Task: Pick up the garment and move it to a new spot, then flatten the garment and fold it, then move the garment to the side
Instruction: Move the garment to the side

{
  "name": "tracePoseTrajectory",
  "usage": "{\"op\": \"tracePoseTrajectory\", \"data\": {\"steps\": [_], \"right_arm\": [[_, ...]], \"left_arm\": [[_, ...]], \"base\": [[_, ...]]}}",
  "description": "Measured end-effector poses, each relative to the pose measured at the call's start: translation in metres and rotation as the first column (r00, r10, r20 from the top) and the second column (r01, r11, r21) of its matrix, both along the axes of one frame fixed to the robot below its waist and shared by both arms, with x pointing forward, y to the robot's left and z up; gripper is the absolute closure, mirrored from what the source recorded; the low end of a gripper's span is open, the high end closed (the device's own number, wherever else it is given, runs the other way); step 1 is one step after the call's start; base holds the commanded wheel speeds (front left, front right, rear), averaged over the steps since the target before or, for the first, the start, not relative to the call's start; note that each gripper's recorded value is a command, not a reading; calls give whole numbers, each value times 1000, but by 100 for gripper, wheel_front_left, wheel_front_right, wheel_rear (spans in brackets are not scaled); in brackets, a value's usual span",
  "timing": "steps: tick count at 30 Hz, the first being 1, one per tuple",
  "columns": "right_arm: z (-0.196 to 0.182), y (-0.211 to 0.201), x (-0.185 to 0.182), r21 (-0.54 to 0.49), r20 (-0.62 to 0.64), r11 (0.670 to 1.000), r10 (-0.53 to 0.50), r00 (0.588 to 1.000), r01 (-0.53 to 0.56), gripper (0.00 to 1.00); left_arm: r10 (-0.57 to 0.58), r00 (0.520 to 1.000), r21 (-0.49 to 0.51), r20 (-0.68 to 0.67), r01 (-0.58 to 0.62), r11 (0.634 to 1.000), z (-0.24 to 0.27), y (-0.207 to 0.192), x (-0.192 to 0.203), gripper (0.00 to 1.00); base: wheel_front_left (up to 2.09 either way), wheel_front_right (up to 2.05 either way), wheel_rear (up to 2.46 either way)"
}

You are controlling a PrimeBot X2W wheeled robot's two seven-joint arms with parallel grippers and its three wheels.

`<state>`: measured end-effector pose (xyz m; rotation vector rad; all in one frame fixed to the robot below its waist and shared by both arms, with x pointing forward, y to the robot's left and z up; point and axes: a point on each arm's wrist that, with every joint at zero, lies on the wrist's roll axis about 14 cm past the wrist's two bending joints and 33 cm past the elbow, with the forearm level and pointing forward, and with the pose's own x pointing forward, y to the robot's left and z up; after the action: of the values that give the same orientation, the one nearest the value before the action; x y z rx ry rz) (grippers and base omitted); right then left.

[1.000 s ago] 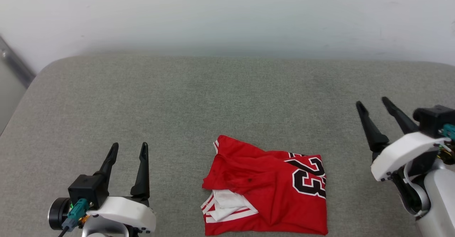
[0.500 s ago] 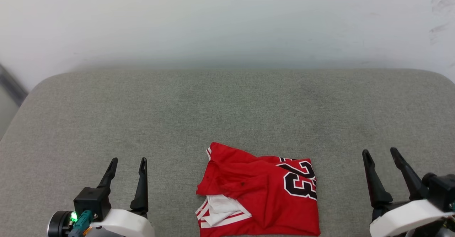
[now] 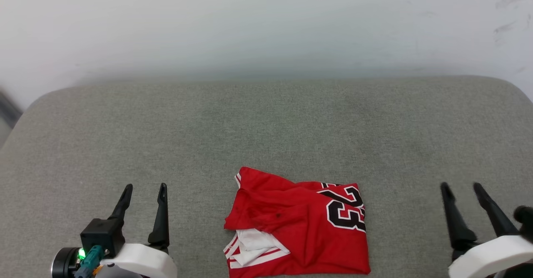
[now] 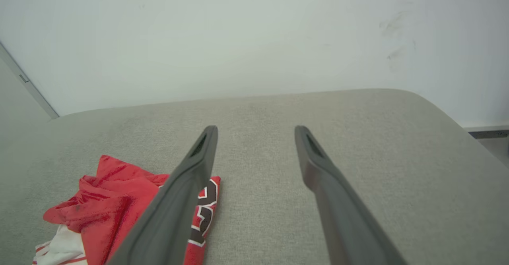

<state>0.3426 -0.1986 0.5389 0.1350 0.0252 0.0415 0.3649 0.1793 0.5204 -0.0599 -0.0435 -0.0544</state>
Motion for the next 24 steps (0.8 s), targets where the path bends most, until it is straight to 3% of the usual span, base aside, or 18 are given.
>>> {"op": "tracePoseTrajectory", "data": {"steps": [4, 8, 9, 12, 16, 20, 24], "right_arm": [[-34, -27, 5, 104, -184, 993, -41, 982, 61, 0], [-68, -38, 15, 173, -375, 983, 4, 927, 66, 0], [-96, -22, 19, 260, -522, 965, 108, 846, 37, 0], [-119, 2, 21, 365, -615, 931, 222, 757, 24, 0], [-137, 51, 21, 512, -659, 859, 400, 637, -10, 0], [-151, 88, 20, 612, -661, 791, 520, 541, -13, 0], [-162, 107, 23, 649, -660, 761, 565, 496, -3, 0]], "left_arm": [[15, 1000, -7, 8, -15, 1000, 2, 3, 4, 0], [23, 1000, -12, 21, -23, 1000, 5, 5, 8, 0], [37, 999, -18, 20, -37, 999, 4, 8, 9, 0], [54, 998, -27, 21, -53, 998, 4, 12, 10, 0], [77, 997, -31, 8, -77, 997, -1, 18, 10, 0], [94, 996, -28, 5, -93, 995, -2, 25, 12, 0], [115, 993, -21, -5, -115, 993, -6, 34, 12, 0]], "base": [[0, 0, 0], [0, 0, 0], [0, 0, 0], [0, 0, 0], [0, 0, 0], [0, 0, 0], [0, 0, 0]]}}
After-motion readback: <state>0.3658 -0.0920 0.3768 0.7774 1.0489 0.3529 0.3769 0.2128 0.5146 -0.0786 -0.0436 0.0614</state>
